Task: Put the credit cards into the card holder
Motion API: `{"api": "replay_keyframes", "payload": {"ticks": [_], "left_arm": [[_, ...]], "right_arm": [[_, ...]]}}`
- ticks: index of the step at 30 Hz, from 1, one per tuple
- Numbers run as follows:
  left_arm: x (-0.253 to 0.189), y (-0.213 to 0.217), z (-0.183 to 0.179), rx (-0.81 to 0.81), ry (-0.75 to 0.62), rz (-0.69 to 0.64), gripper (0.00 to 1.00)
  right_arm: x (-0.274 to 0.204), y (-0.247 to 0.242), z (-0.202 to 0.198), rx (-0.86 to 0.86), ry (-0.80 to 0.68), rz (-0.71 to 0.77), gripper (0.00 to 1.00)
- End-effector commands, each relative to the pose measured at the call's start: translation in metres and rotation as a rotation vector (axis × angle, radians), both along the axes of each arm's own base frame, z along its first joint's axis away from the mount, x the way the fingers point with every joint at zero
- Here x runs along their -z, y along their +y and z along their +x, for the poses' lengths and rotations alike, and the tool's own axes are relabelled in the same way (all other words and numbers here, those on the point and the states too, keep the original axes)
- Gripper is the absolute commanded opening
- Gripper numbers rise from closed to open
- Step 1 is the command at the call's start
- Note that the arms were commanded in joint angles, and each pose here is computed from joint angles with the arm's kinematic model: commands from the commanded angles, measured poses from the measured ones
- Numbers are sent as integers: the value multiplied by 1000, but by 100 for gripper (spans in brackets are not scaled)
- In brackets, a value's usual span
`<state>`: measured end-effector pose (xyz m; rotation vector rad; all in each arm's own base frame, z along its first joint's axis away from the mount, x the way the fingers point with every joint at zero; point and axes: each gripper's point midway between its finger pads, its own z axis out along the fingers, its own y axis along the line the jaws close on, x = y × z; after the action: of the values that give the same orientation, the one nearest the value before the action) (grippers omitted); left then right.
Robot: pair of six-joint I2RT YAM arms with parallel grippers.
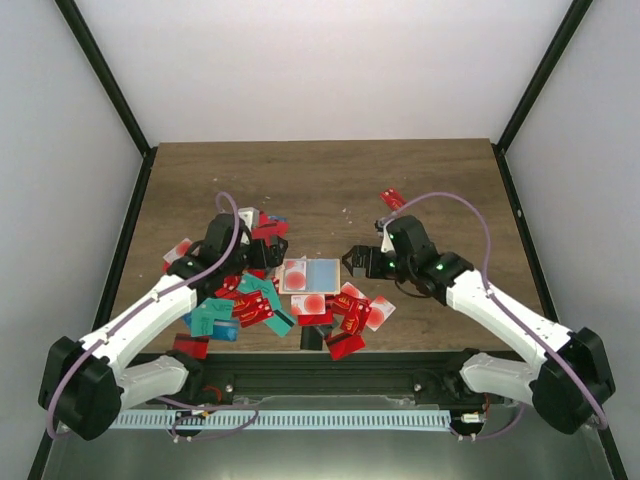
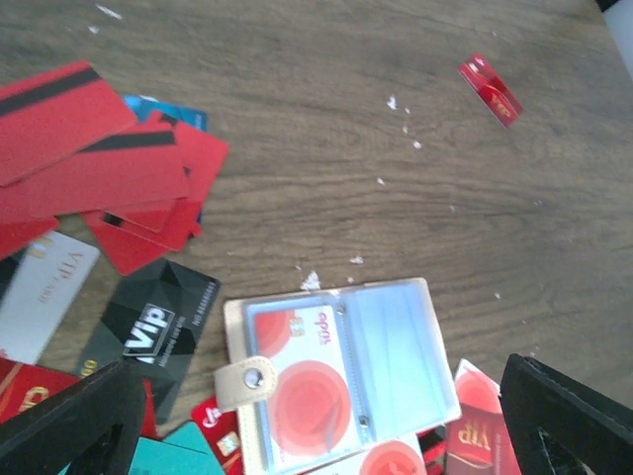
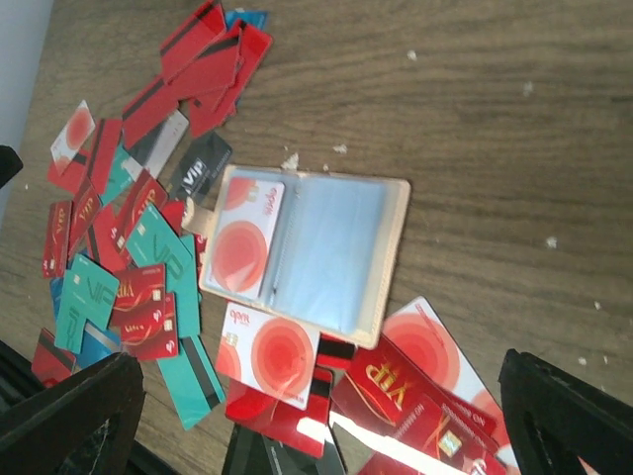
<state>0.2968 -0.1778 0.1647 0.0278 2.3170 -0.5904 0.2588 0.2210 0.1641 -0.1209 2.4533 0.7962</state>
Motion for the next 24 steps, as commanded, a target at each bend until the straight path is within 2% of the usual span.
{"api": "replay_keyframes", "payload": {"ticks": [1,10,17,24], "left_arm": [[-7,-24,-13,117,17,-119,98],[9,-68,-67,304,68,-133,94],[24,-120,-110,465,114,-133,90],[49,-151,-144,548,171,-60,83]], "right_arm": [[7,-9,-13,34,54,27,100],[13,-8,-71,-75,163,173,100],[47,-14,-102,-65,329,205,100],[76,-16,-134,-80,476,238,98]]}}
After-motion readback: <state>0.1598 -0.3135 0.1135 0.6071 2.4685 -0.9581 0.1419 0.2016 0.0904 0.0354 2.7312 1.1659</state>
